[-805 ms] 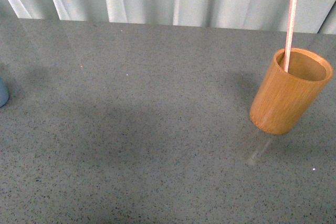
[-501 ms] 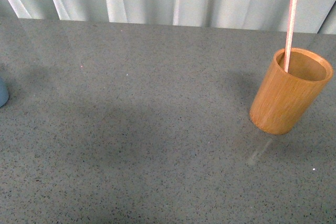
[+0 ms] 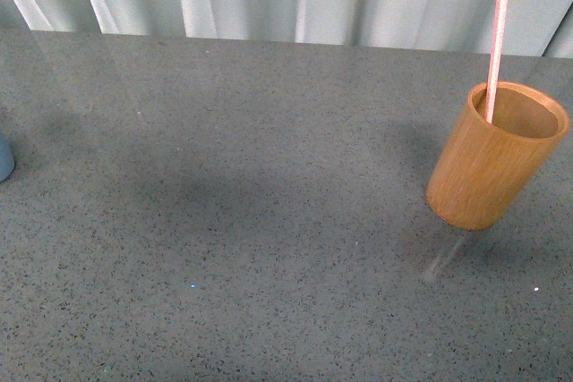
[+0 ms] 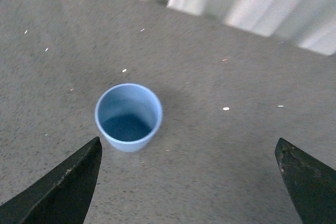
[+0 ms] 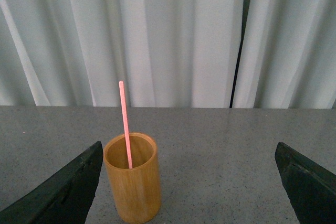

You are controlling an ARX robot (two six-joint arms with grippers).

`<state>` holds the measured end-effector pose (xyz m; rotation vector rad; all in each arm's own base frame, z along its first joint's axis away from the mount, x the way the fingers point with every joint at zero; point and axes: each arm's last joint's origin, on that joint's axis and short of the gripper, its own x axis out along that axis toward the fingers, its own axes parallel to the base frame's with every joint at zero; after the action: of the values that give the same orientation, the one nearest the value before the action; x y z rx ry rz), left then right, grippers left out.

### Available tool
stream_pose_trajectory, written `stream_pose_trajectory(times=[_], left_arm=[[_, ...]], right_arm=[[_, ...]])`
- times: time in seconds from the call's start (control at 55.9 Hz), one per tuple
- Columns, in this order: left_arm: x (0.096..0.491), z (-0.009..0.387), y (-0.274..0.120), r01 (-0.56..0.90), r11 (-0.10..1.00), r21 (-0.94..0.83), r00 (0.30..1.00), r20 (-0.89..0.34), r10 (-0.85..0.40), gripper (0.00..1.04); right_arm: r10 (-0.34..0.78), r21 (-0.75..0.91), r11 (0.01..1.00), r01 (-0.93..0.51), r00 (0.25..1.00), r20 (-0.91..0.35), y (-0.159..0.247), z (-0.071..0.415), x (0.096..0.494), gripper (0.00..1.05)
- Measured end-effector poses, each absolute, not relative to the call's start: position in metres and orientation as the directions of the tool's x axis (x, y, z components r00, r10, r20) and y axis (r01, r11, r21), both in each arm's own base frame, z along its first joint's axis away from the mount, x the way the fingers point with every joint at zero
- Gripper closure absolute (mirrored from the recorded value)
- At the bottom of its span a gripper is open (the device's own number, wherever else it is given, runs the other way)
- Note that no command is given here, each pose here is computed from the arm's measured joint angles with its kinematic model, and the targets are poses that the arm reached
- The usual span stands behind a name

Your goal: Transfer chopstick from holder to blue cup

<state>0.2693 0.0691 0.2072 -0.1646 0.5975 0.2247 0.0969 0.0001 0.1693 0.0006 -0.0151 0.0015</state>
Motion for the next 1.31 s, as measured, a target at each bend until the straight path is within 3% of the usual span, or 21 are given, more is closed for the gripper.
stream_pose_trajectory(times=[0.161,0.805,1.306], left_arm=[[0.315,0.168,0.099,-0.386,0.921,-0.049,0.685,-0.684,0.251,0.07],[0.346,0.118,0.104,-0.432,0.902,0.009,0.541,-0.797,0.267,0.07],[0.367,0.130,0.090,-0.420,0.907,0.031,0.502,-0.825,0.260,0.75]], right_arm=[[0.002,0.001,1.000,-0.002,1.000,0.015,0.000,0.169,0.097,0.10],[0.002,0.001,1.000,-0.002,1.000,0.015,0.000,0.169,0.097,0.10],[0.002,0.001,1.000,-0.002,1.000,0.015,0.000,0.169,0.097,0.10]])
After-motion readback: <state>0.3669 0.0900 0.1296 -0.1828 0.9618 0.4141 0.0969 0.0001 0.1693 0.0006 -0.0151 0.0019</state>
